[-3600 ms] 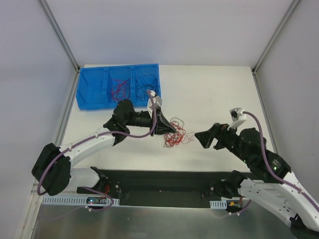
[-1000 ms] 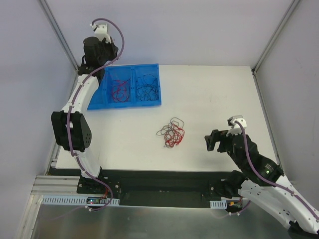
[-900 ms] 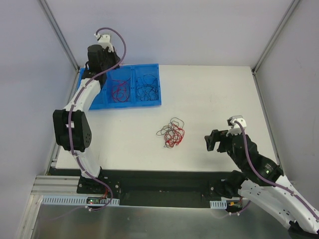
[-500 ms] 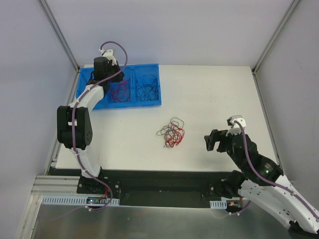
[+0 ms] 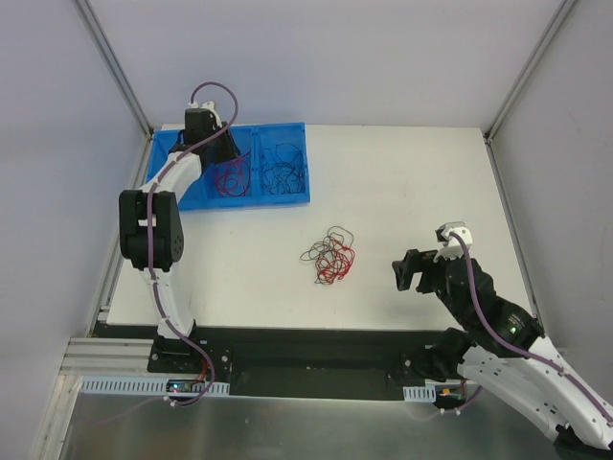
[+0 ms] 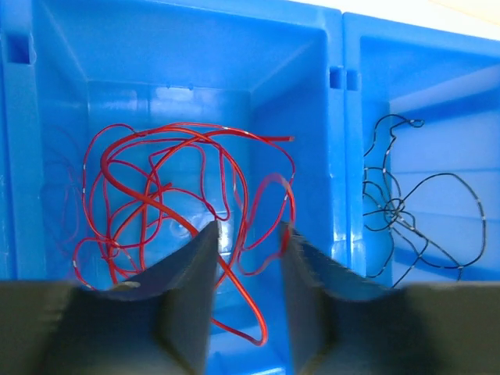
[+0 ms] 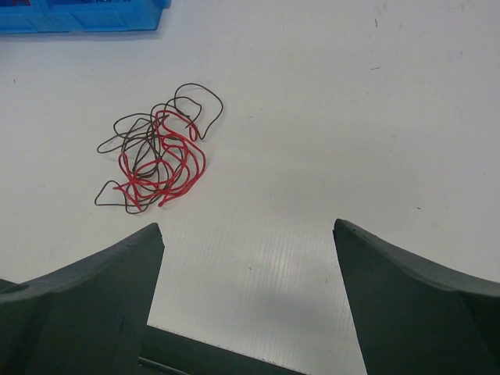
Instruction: Untangle the cables
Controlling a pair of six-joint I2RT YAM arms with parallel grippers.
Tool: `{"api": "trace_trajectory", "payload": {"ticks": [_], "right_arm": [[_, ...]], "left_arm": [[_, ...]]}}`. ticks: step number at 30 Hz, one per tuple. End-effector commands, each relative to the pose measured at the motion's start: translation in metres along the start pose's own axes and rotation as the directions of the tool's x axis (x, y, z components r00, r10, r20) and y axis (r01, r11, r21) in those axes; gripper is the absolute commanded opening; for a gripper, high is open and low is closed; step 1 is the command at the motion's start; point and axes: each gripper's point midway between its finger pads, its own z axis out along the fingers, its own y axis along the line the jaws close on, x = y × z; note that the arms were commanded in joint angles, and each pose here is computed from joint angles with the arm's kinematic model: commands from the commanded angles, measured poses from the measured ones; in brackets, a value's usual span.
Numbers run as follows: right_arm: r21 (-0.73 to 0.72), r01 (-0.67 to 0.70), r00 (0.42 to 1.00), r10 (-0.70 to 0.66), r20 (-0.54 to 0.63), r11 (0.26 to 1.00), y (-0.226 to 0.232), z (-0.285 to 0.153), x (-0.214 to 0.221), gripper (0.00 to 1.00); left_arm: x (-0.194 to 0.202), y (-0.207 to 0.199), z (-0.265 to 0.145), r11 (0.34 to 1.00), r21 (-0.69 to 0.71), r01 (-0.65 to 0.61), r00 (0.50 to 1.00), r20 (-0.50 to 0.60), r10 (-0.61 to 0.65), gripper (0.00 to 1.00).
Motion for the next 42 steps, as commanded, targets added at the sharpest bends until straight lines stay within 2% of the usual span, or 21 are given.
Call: {"api": "trace_trajectory", "payload": {"ticks": [1,2,7,12,15,19,23,27,29,32,35,40,42], "right_arm": [[-0.017,0.010,1.000,-0.010,0.011,1.000,0.004,0.003,-0.004,0.93],[-0.017,0.011,1.000,-0.011,0.008,1.000,0.005,0.003,-0.004,0.93],[-0.015,0.011,1.000,-0.011,-0.003,1.000,0.005,0.003,-0.004,0.93],[-0.026,-0.001,1.000,0.000,-0.025,1.000,0.008,0.002,-0.002,0.93],[-0.037,-0.013,0.997,0.010,-0.083,0.999,0.015,0.005,0.005,0.93],[-0.081,-0.070,0.987,0.057,-0.148,0.994,0.033,0.012,0.012,0.93],[-0.152,-0.155,0.958,0.110,-0.264,0.976,0.064,0.028,0.028,0.89],[-0.211,-0.208,0.918,0.116,-0.378,0.955,0.094,0.041,0.040,0.79],[-0.208,-0.217,0.907,0.118,-0.404,0.954,0.100,0.050,0.044,0.75],[-0.169,-0.236,0.889,0.142,-0.436,0.957,0.104,0.065,0.047,0.69],[-0.061,-0.332,0.865,0.278,-0.418,0.941,0.101,0.086,0.047,0.68],[0.046,-0.511,0.772,0.482,-0.415,0.858,0.100,0.119,0.057,0.63],[0.068,-0.533,0.747,0.507,-0.429,0.843,0.101,0.128,0.062,0.54]], "left_arm": [[-0.020,-0.008,-0.027,0.998,-0.012,0.066,0.997,0.036,-0.066,0.43],[-0.022,-0.011,-0.030,0.998,-0.001,0.070,0.997,0.040,-0.070,0.49],[-0.021,-0.019,-0.055,0.995,0.018,0.097,0.994,0.053,-0.097,0.68],[-0.017,-0.019,-0.084,0.996,0.004,0.094,0.992,0.080,-0.094,0.73],[-0.010,-0.032,-0.103,0.993,0.058,0.106,0.991,0.071,-0.110,0.74],[0.021,-0.079,-0.128,0.957,0.257,0.133,0.991,-0.034,-0.128,0.72],[0.079,-0.151,-0.149,0.894,0.448,0.007,0.990,-0.128,0.057,0.72],[0.118,-0.197,-0.173,0.794,0.590,-0.148,0.960,-0.106,0.258,0.72],[0.129,-0.203,-0.179,0.772,0.614,-0.167,0.951,-0.107,0.291,0.72],[0.135,-0.216,-0.190,0.749,0.651,-0.127,0.950,-0.137,0.280,0.71],[0.143,-0.229,-0.198,0.714,0.694,-0.093,0.943,-0.170,0.288,0.71],[0.143,-0.235,-0.206,0.700,0.710,-0.070,0.944,-0.180,0.277,0.71],[0.141,-0.237,-0.212,0.689,0.722,-0.066,0.946,-0.174,0.274,0.71]]}}
